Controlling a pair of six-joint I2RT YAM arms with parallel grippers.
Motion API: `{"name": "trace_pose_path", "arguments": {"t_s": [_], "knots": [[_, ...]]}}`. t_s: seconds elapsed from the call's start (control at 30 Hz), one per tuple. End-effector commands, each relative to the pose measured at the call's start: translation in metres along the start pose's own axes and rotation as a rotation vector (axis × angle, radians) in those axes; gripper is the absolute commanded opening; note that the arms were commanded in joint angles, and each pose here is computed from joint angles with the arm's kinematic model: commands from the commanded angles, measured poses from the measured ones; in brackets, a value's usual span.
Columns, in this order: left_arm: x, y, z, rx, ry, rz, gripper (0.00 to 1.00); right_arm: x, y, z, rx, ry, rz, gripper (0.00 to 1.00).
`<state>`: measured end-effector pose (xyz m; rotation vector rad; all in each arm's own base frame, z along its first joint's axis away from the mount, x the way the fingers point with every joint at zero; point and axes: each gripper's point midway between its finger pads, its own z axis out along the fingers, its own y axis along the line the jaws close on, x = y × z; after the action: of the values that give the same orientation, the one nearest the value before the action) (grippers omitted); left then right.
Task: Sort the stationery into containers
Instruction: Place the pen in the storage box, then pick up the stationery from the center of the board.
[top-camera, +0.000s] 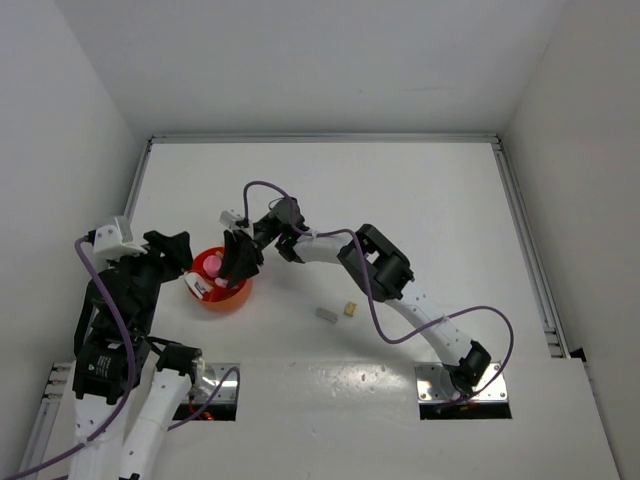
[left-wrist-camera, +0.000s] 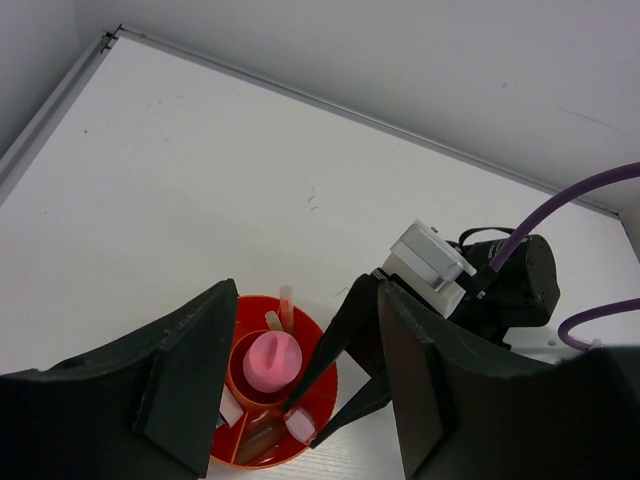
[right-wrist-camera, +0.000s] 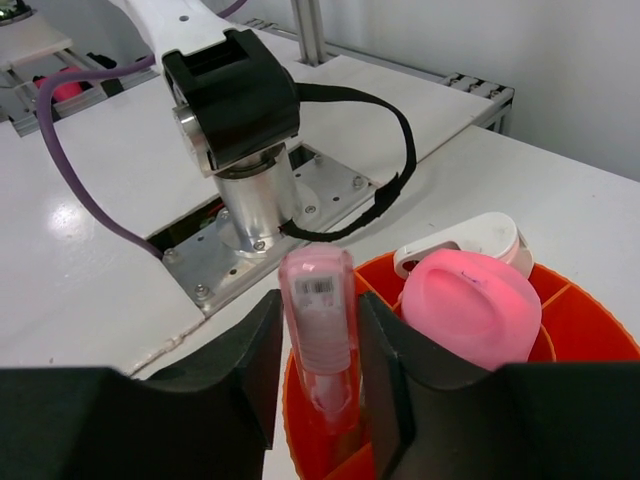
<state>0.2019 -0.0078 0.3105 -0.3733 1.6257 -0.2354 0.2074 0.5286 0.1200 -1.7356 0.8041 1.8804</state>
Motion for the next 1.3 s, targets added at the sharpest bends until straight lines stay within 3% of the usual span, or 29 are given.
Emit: {"name": "trace_pose_path", "arguments": {"t_s": [0.0,0.07,0.13,0.3,0.37,0.5,0.67,0.8,0.9,0.93,0.97,1.0,1.03,1.07,1.1,1.2,1.27], "knots": [[-0.017,-0.007,-0.003,0.020,-0.042,-0.016,0.64,-0.031,0.010,0.001,-0.028,-0.018,-0.498,0.37],[-0.017,-0.007,-0.003,0.020,-0.042,-0.016,0.64,-0.031,0.010,0.001,-0.028,-0.018,-0.498,0.39],[-0.016,-0.009,-0.003,0.029,-0.039,-0.016,0.64,-0.033,0.012,0.001,-0.028,-0.018,-0.498,0.47],[-0.018,-0.009,-0.005,0.032,-0.047,-0.018,0.64,-0.039,0.016,0.001,-0.029,-0.019,-0.500,0.44],[-0.018,-0.009,-0.005,0.032,-0.047,-0.018,0.64,-0.041,0.020,0.000,-0.030,-0.019,-0.494,0.39],[-0.016,-0.012,-0.005,0.049,-0.040,-0.017,0.64,-0.062,0.039,0.000,-0.032,-0.022,-0.510,0.16],[-0.016,-0.023,-0.004,0.105,-0.021,0.005,0.51,-0.075,0.075,-0.001,-0.036,-0.012,-0.446,0.01],[0.008,-0.050,0.009,0.257,0.080,0.034,0.33,-0.099,0.105,-0.008,-0.031,-0.003,-0.370,0.00],[0.034,-0.079,0.016,0.430,0.187,0.044,0.28,-0.101,0.119,-0.030,-0.015,0.049,-0.252,0.00],[0.051,-0.085,0.025,0.463,0.257,0.043,0.25,-0.103,0.120,-0.039,-0.015,0.077,-0.183,0.16],[0.058,-0.093,0.030,0.497,0.289,0.006,0.25,-0.099,0.115,-0.048,0.006,0.071,0.035,0.36],[0.070,-0.097,0.034,0.521,0.339,-0.016,0.24,-0.102,0.112,-0.073,0.060,0.068,0.195,0.99],[0.089,-0.103,0.032,0.576,0.417,-0.045,0.24,-0.102,0.111,-0.087,0.098,0.060,0.284,0.99],[0.104,-0.108,0.038,0.587,0.483,-0.077,0.24,-0.091,0.110,-0.101,0.136,0.077,0.239,0.99],[0.110,-0.113,0.037,0.608,0.513,-0.086,0.24,-0.092,0.109,-0.115,0.171,0.065,0.292,0.99],[0.120,-0.120,0.037,0.623,0.536,-0.086,0.37,-0.095,0.112,-0.176,0.316,0.010,0.395,0.99],[0.118,-0.126,0.034,0.635,0.532,-0.078,0.48,-0.105,0.113,-0.194,0.360,-0.006,0.412,0.99]]}}
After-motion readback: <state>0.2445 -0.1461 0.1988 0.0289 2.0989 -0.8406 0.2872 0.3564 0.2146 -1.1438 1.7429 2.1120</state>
